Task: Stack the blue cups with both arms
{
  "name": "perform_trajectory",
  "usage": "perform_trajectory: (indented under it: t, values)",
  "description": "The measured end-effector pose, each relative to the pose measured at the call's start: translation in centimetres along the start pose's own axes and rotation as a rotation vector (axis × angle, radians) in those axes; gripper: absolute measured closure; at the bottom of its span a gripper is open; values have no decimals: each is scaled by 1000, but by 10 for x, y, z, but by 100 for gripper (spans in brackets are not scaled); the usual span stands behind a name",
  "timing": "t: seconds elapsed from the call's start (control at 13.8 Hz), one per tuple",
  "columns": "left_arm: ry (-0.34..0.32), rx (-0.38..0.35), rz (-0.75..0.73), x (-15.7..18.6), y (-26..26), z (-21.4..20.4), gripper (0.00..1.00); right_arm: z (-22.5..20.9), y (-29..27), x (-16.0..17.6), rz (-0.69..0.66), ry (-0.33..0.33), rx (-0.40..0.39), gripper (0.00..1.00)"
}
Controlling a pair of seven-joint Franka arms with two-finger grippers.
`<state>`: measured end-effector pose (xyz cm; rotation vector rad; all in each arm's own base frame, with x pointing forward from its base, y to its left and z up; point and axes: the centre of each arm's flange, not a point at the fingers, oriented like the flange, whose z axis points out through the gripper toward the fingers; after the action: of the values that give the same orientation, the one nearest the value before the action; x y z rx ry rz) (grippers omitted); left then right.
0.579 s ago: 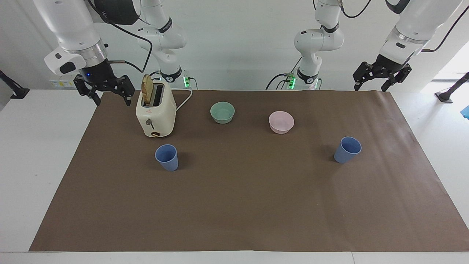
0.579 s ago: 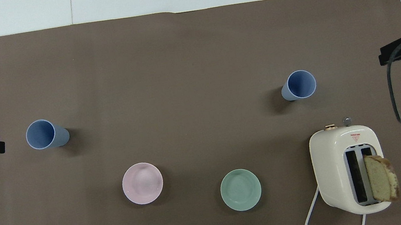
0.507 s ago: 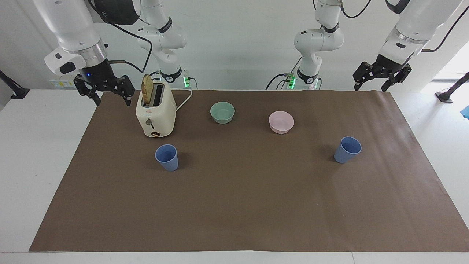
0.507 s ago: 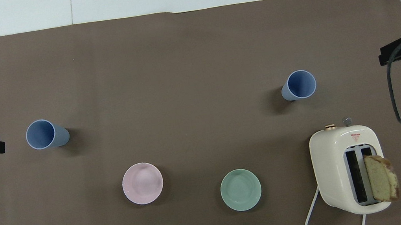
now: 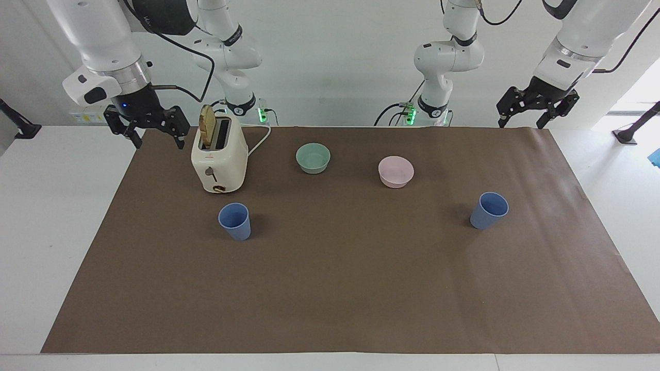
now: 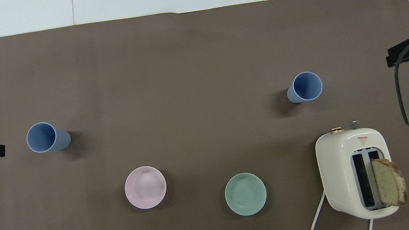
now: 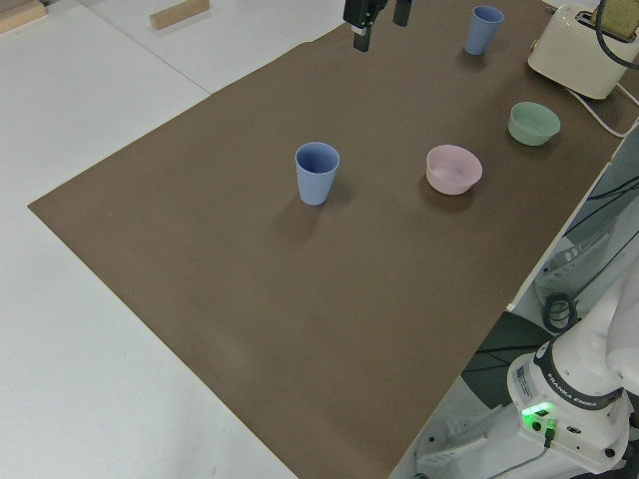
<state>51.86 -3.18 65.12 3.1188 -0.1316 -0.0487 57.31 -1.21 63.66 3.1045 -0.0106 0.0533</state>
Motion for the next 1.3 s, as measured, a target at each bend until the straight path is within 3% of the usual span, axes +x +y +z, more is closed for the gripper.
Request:
perform_trajectory:
  t: [0.36,0.65,0.87,1.3]
  values:
    - [3,0,-1,0,0,0,0,0,0,0,0,0,0,0]
    - [61,0,-29,9,-15,0,0,0,0,0,0,0,0,0]
    - [92,0,-61,31,-33,26,0,0,0,0,0,-1,0,0]
    - [88,-4,-127,64,-69,111,0,0,0,0,0,-1,0,0]
